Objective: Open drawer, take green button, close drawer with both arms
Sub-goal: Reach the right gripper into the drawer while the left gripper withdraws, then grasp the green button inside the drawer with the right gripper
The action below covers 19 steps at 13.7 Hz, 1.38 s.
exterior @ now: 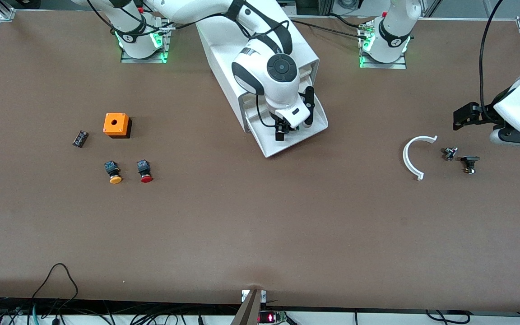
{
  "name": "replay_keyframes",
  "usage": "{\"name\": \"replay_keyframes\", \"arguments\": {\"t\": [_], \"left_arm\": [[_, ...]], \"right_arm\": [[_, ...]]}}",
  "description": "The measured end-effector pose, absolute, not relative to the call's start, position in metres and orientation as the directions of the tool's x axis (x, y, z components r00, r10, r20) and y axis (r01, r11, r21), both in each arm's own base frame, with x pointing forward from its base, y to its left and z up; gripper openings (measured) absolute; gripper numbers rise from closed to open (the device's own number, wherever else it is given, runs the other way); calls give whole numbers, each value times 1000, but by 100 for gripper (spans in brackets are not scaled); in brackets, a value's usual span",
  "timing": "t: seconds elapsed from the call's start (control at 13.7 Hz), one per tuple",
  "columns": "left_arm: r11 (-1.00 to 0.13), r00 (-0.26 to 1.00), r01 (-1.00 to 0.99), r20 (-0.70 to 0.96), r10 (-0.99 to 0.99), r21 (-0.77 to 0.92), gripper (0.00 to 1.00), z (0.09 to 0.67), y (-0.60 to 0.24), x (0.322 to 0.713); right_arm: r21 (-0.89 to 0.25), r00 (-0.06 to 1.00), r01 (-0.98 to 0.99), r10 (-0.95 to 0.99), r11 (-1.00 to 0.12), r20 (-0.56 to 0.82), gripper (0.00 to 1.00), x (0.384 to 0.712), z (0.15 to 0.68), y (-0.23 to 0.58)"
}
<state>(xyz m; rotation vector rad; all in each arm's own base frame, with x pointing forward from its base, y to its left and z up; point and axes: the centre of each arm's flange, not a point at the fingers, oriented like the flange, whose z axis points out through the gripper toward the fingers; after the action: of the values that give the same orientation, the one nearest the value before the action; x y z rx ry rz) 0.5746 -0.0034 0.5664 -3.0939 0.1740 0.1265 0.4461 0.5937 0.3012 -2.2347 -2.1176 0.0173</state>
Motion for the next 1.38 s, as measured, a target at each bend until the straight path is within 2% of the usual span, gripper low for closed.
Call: {"name": "replay_keyframes", "arguments": {"t": [0.58, 1.38], "left_arm": [[-995, 991, -91, -103, -87, -38, 100, 561, -2, 561], [-996, 992, -78, -99, -74, -39, 100, 560, 4, 561]], "right_arm": [[-17, -31, 999, 999, 31, 20, 100, 439, 275, 603], [-14, -40, 999, 999, 40, 17, 97, 439, 271, 604]]}}
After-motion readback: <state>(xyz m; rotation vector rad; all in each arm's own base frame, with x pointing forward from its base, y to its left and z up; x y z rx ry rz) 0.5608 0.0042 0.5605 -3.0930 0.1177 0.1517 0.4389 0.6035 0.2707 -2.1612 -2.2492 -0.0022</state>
